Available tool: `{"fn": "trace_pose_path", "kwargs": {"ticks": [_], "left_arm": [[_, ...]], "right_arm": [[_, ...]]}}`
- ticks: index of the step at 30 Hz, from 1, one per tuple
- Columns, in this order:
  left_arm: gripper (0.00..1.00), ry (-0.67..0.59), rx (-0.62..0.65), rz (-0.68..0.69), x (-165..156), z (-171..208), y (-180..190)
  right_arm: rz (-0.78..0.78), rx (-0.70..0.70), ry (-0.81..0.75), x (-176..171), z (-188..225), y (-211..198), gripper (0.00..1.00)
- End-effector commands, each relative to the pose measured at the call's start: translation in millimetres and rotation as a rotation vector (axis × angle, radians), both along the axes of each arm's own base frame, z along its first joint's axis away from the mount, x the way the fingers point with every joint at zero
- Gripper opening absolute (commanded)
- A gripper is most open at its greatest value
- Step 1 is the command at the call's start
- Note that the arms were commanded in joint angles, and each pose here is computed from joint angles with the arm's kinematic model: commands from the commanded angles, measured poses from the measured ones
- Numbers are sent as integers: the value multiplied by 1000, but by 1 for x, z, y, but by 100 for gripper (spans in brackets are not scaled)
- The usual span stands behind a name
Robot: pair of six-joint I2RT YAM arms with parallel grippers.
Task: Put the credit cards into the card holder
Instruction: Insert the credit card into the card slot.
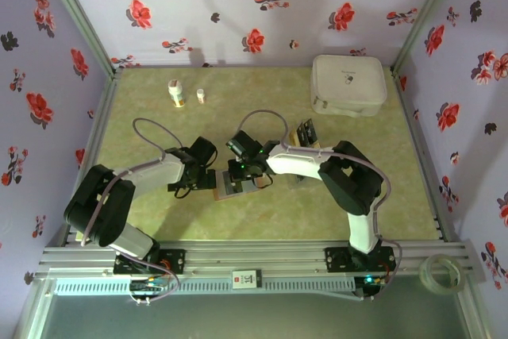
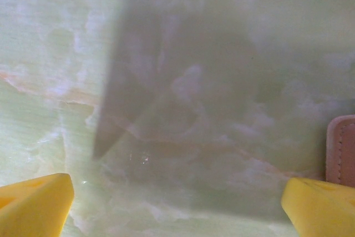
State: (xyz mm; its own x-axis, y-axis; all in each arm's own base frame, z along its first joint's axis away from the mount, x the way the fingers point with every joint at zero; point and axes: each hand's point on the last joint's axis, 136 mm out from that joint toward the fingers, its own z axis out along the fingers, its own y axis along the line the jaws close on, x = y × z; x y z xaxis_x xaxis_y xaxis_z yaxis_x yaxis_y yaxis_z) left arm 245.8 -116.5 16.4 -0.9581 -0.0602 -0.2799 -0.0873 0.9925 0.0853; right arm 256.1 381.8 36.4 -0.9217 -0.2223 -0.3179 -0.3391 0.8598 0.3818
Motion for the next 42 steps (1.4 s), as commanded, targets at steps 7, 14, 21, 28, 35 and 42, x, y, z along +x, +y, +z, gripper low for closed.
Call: {"fn": "trace_pose_path", "kwargs": {"ticks": [7, 14, 21, 28, 35, 42], "left_arm": [[100, 3, -14, -6, 5, -12, -5], [100, 3, -15, -11, 7, -11, -6], [100, 4, -16, -15, 8, -11, -8], [100, 6, -17, -19, 9, -12, -9], [100, 6, -21, -21, 10, -13, -10], [100, 6, -24, -22, 9, -13, -10]], "right_arm": [[-30, -70, -29, 6, 5, -28, 6], [-44, -120, -32, 6, -7, -39, 6], [-33, -114, -9, 4, -14, -32, 5], [-3, -89, 6, 0, -13, -17, 5], [11, -72, 12, -4, -11, -6, 5], [26, -59, 22, -9, -11, 4, 5]]}}
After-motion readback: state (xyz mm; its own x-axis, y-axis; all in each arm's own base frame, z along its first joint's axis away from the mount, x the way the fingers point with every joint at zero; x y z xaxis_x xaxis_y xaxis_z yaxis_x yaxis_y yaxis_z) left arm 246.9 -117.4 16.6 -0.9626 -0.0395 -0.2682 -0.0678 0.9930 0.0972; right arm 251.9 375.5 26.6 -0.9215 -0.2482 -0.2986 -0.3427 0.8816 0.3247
